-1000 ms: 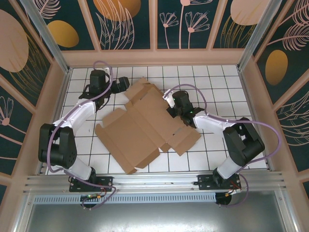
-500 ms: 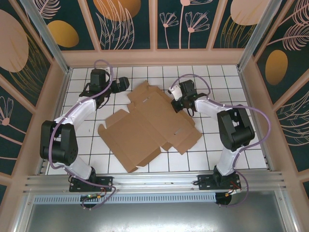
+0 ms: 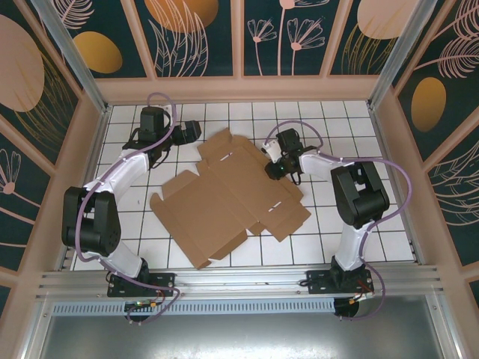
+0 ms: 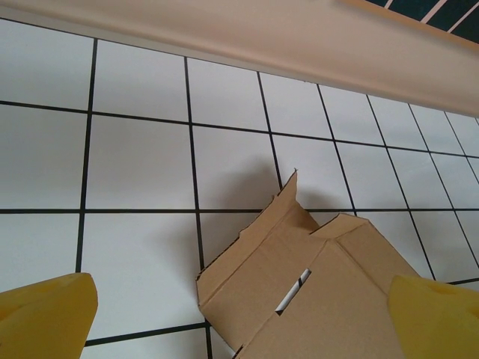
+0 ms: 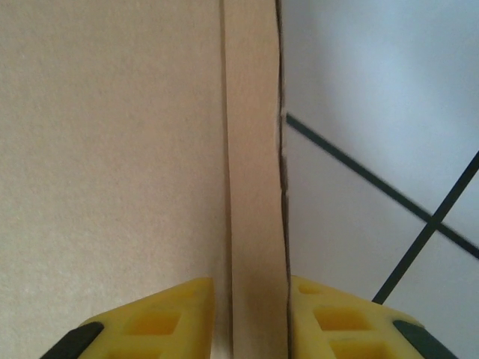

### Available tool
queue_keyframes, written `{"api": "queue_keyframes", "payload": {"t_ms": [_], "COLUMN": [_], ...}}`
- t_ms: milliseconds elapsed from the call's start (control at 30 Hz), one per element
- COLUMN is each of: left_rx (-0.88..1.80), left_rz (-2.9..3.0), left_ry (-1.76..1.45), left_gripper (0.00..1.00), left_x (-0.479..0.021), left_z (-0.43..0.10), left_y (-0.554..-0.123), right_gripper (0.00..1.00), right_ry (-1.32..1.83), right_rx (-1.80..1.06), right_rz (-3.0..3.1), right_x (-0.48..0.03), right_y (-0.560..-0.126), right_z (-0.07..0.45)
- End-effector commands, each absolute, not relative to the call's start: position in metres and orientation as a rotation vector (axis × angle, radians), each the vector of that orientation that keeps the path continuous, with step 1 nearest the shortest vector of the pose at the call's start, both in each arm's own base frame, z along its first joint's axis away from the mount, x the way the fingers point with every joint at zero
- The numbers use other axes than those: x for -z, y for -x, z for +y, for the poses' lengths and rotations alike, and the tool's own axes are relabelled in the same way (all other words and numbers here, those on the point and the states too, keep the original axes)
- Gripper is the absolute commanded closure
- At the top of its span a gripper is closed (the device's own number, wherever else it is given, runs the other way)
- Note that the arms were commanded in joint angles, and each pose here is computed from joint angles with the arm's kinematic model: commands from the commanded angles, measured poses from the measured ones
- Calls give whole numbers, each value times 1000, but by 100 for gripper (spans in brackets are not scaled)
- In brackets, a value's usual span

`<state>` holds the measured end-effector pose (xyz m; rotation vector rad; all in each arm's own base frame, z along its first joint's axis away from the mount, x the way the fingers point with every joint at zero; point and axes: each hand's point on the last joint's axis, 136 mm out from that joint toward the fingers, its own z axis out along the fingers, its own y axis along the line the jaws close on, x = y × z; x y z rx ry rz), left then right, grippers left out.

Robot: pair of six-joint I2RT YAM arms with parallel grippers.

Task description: Fold the paper box

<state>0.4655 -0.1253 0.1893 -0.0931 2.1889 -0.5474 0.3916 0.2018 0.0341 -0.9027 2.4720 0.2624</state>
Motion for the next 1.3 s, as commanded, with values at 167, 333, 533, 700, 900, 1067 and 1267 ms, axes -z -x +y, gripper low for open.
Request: {"api": "queue_keyframes", "payload": {"t_ms": [167, 333, 533, 700, 900, 1067, 1267], "left_rx": [550, 479, 565, 574, 579, 591, 662], "left_rz": [2156, 2094, 2076, 2069, 2092, 2134, 2161], "left_ry": [83, 177, 273, 264, 221, 256, 304], "left_gripper": [1, 1, 1, 1, 1, 1, 5], "left_x": [-198, -204, -209, -212, -213, -193, -173], "left_z": [-124, -106, -86, -77, -75, -67, -64], "left_y": [-463, -466, -475, -482, -495, -516, -542], "right_gripper": [100, 100, 100, 100, 100, 100, 100], "right_ry": [944, 964, 954, 1022, 1089, 1071, 1053], "right_rx": [-232, -134, 233, 481, 715, 927, 1041], "right_rz": [2458, 2357, 2152, 2005, 1827, 1641, 1475], "right_x": [-33, -59, -110, -141, -170, -192, -208], "right_y": [-384, -394, -418, -430, -439, -444, -441], "right_z": [193, 193, 174, 170, 182, 184, 188]}}
